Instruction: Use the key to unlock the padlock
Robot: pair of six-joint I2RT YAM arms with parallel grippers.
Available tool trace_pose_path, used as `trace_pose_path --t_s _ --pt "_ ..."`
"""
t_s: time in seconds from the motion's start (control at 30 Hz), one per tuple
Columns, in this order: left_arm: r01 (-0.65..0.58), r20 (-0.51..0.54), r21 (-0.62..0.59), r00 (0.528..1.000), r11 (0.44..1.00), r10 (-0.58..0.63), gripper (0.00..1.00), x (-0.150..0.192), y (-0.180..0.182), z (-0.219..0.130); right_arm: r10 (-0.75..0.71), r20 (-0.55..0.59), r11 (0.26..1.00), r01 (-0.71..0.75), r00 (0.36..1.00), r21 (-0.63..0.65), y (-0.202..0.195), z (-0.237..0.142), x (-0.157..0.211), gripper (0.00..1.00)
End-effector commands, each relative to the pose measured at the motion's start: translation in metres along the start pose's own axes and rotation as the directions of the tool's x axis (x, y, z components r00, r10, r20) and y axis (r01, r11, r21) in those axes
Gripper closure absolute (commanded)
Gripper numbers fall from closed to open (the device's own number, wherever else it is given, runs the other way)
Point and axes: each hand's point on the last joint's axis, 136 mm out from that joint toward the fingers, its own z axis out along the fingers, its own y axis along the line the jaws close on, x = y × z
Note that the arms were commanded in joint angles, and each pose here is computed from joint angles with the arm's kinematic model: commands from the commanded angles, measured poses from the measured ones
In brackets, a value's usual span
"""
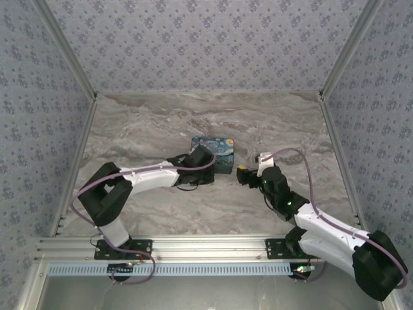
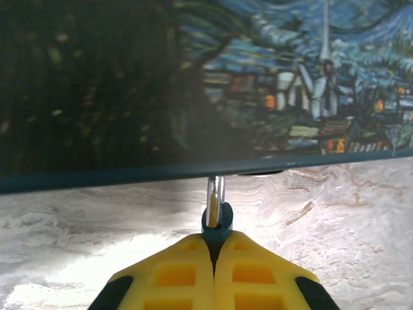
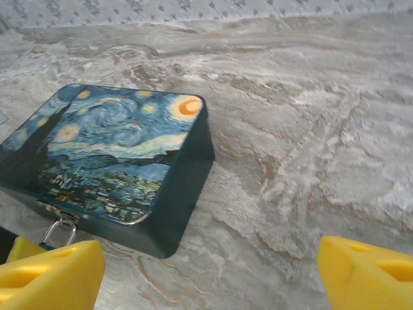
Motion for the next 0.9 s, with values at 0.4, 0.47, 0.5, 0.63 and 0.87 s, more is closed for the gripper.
trace_pose_path --t_s 0.4,0.47,0.5,0.63,0.87 --pt "-0.219 -0.093 -0.246 0.975 0.944 0.202 0.82 0.009 -0.002 0.024 0.154 -0.073 0.987 -0.15 0.985 0.051 -0.033 -0.012 0.025 0.12" --pt "-0.224 -0.093 -0.218 0.974 0.95 0.208 0.78 0.01 -0.01 0.027 0.159 -0.078 0.987 -0.156 0.984 0.05 -0.034 -0.013 0.028 0.12" --pt "-0.226 -0.093 -0.201 0.973 0.953 0.211 0.75 0.01 -0.014 0.029 0.164 -0.081 0.986 -0.161 0.983 0.048 -0.035 -0.014 0.029 0.12" --pt "-0.237 -0.092 -0.153 0.97 0.959 0.225 0.69 0.008 -0.027 0.032 0.176 -0.101 0.984 -0.173 0.979 0.035 -0.036 -0.014 0.032 0.11" --pt "-0.251 -0.042 -0.105 0.968 0.962 0.248 0.63 -0.005 -0.044 0.013 0.181 -0.132 0.983 -0.185 0.975 -0.018 -0.031 -0.013 0.04 0.09"
